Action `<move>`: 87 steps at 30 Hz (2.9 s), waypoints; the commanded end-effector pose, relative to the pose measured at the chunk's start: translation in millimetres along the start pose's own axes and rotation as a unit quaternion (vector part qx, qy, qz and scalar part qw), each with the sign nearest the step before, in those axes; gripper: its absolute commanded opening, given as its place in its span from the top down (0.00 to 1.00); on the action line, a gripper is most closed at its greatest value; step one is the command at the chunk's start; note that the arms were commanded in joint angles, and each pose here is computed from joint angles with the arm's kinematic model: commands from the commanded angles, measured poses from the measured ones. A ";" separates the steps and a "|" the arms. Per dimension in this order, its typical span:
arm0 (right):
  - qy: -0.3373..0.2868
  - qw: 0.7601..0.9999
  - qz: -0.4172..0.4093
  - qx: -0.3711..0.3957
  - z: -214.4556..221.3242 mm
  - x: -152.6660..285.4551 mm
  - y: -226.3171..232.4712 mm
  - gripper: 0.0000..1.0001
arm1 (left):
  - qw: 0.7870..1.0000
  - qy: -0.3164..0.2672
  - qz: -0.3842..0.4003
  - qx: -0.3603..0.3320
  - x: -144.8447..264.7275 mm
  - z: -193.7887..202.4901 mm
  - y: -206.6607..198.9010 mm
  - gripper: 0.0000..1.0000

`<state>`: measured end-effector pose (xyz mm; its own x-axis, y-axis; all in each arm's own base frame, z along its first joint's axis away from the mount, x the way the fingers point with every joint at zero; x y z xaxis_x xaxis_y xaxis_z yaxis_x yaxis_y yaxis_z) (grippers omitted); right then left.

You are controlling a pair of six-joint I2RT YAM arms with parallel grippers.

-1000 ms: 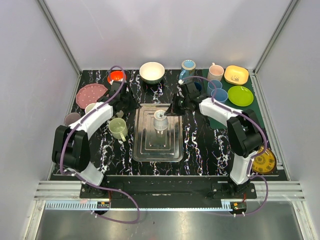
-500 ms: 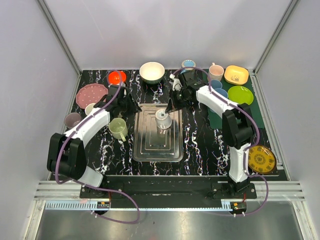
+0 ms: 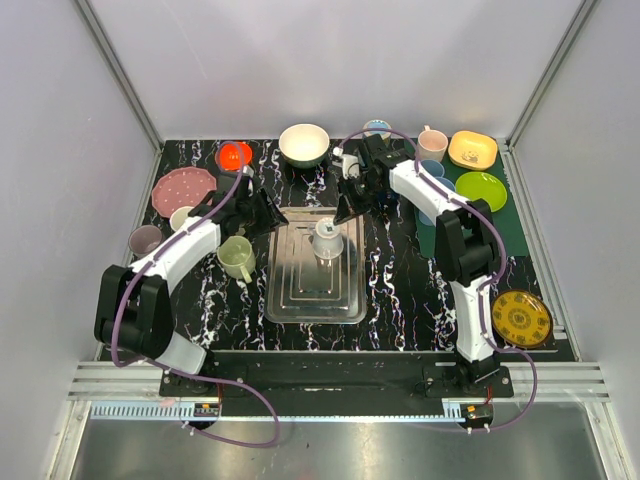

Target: Turn the mug right side up

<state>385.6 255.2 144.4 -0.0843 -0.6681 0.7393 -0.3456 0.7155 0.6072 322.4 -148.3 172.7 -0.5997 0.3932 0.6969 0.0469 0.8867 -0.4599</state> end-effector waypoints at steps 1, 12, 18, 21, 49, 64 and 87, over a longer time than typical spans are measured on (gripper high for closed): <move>0.027 0.998 0.042 0.039 4.5 -1.5 -17.8 1.00 | 0.999 -0.014 0.029 -0.012 1.4 -12.3 -9.7 0.51; -0.065 0.992 0.109 -0.008 -18.6 23.1 -8.8 0.52 | 1.000 -0.016 0.011 -0.025 5.4 -12.4 -5.4 0.46; -0.153 0.975 0.146 -0.067 -16.8 67.1 10.6 0.47 | 1.000 -0.025 -0.001 -0.018 10.4 -12.3 -3.5 0.45; -0.189 0.965 0.127 -0.131 3.4 72.6 15.3 0.46 | 0.999 -0.032 -0.006 -0.014 13.4 -11.7 -2.1 0.45; -0.312 0.863 -0.046 -0.396 37.6 19.8 37.6 0.49 | 0.996 -0.079 -0.041 0.027 26.7 3.7 13.9 0.44; -0.307 0.862 -0.040 -0.401 57.4 20.3 30.4 0.50 | 0.996 -0.075 -0.043 0.023 27.3 6.6 15.6 0.43; -0.303 0.871 -0.032 -0.385 36.6 2.7 25.3 0.83 | 0.996 -0.071 -0.041 0.016 26.3 7.0 15.4 0.44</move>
<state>328.6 260.5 138.5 -0.6129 -0.5302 0.5858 0.3920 0.4397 0.8081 298.8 -128.2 168.8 -0.6674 0.2803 0.6899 -0.0555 0.9052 -0.4214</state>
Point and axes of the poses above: each gripper's point midway between its finger pads, its own x axis back along the fingers, its own y axis along the line the jaws close on, z = x × y, the point moved 6 cm from there along x, back along the fingers, and after that the axes turned 12 degrees about -x, right-handed, at the moved point
